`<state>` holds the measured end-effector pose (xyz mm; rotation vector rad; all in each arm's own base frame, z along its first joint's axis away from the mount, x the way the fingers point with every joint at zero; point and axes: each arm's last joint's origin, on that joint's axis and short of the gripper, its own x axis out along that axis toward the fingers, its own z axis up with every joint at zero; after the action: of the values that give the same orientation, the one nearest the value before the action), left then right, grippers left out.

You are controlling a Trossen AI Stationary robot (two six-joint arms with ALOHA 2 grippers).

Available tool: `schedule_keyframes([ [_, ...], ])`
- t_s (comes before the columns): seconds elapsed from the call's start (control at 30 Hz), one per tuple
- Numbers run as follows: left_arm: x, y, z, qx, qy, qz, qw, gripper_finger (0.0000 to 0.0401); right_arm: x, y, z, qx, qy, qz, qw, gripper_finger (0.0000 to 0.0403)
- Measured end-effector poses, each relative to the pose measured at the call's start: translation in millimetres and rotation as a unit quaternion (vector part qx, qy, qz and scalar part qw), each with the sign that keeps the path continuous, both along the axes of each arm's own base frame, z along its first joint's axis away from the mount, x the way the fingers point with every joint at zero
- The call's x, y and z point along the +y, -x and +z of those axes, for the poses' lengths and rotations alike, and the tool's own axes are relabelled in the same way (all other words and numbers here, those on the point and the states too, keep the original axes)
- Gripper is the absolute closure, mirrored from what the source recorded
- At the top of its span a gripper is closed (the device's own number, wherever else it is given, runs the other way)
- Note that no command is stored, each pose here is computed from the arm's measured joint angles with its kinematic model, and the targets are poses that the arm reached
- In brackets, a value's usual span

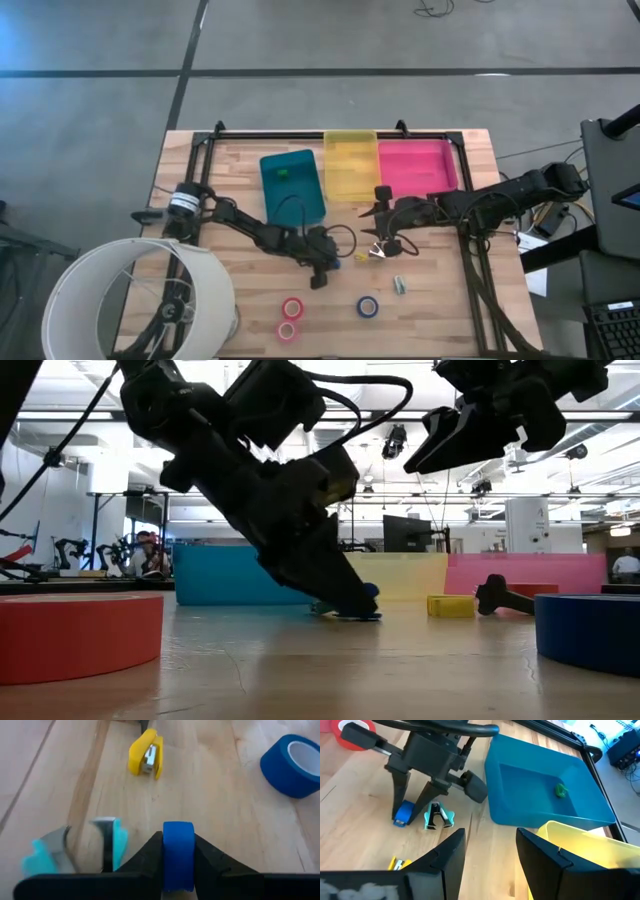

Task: Pick and place Stapler, Stapler remover, tape
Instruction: Put the blue stapler into the blue bin

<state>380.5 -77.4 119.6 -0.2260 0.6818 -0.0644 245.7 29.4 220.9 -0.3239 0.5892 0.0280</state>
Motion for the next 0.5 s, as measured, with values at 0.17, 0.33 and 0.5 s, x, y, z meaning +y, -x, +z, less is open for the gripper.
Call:
schedule_keyframes([
  [0.17, 4, 9, 36, -0.018, -0.013, -0.004, 1.000, 0.0326, 0, 1, -2, 0.004, -0.009, -0.006, 1.000, 0.0229],
  [0.33, 13, 30, 75, -0.009, -0.086, 0.030, 0.996, 0.0307, 0, 1, -4, 0.006, -0.009, -0.006, 1.000, 0.0229],
  [0.5, 37, 56, 109, 0.012, -0.192, 0.143, 0.971, 0.0325, 0, 1, -4, 0.006, -0.010, -0.006, 1.000, 0.0229],
])
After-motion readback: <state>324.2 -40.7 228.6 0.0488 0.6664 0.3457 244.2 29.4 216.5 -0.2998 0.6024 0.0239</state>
